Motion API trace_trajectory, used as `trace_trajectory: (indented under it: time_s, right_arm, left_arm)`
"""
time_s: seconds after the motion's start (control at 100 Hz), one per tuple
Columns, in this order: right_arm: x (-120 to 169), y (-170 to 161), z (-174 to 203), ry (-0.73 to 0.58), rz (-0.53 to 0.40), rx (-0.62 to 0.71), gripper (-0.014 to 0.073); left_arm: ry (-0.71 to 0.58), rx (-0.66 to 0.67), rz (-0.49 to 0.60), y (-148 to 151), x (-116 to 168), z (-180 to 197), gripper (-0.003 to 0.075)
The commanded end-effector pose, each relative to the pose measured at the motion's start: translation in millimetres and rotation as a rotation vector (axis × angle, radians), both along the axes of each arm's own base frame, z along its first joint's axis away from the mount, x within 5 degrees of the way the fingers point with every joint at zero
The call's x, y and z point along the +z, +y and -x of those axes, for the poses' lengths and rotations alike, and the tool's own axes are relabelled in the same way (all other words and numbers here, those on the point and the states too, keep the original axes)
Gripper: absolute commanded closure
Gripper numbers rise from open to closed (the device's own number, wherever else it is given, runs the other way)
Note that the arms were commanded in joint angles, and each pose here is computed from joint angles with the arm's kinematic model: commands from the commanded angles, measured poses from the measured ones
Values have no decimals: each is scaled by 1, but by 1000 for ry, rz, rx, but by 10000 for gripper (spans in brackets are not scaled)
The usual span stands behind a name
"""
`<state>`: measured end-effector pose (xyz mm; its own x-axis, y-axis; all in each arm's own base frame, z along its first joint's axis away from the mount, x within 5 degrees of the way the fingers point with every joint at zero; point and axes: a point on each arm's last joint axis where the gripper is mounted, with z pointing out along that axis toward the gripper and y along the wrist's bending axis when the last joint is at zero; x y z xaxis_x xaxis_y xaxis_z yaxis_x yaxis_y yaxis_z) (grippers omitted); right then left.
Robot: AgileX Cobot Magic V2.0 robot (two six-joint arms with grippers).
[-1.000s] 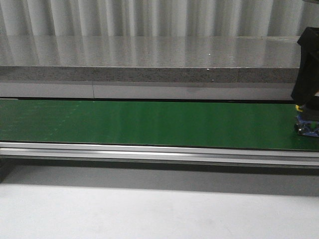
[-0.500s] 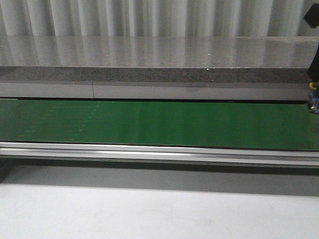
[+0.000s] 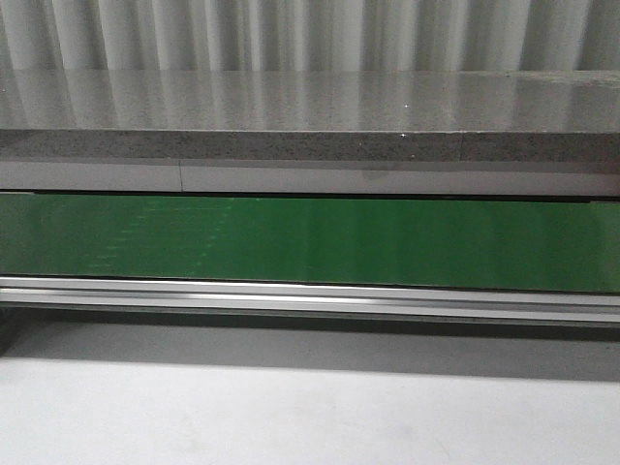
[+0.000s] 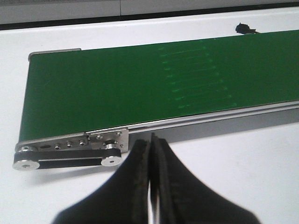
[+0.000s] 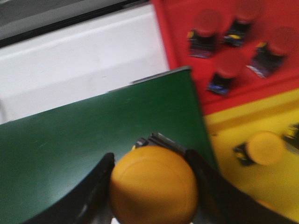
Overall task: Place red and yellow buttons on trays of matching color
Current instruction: 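Carry the yellow button into the yellow tray and open the right gripper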
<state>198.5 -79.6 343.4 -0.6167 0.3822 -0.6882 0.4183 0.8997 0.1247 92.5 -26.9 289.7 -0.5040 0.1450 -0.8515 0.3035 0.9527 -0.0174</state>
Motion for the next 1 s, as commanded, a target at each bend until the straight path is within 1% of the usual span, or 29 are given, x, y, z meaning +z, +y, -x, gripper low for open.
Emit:
trace_trajectory:
  time_s: [0.0,0.06,0.07,0.18,0.28,0.35,0.48,0.66,0.88,0.99]
  right_arm:
    - [14,-19,15,-34,68,-149,482]
    - [13,-31,24,-3,78,-264,482]
    - [13,-32,25,3,87,-264,482]
    - [13,-49,38,31,121,-438,482]
    - [10,-57,46,40,129,-541,482]
    - [2,-61,49,43,121,-597,482]
    - [-26,-67,52,55,78,-655,482]
    - [-57,-80,37,27,36,-654,482]
    - [-87,-95,16,37,-79,-681,482]
    - [-99,-100,9,65,-101,-679,482]
  left_arm:
    - [-79,4,36,-1,13,-3,741]
    - [-79,4,36,-1,13,-3,741]
    - [-79,4,36,-1,13,-3,741]
    - [-79,4,36,-1,13,-3,741]
    - [-79,4,36,-1,13,-3,741]
    - [-79,4,36,-1,13,-3,741]
    - [-79,4,36,-1,13,-3,741]
    - [-79,4,36,-1,13,-3,741]
    - [-79,4,36,-1,13,-3,741]
    - [-79,4,36,-1,13,-3,741]
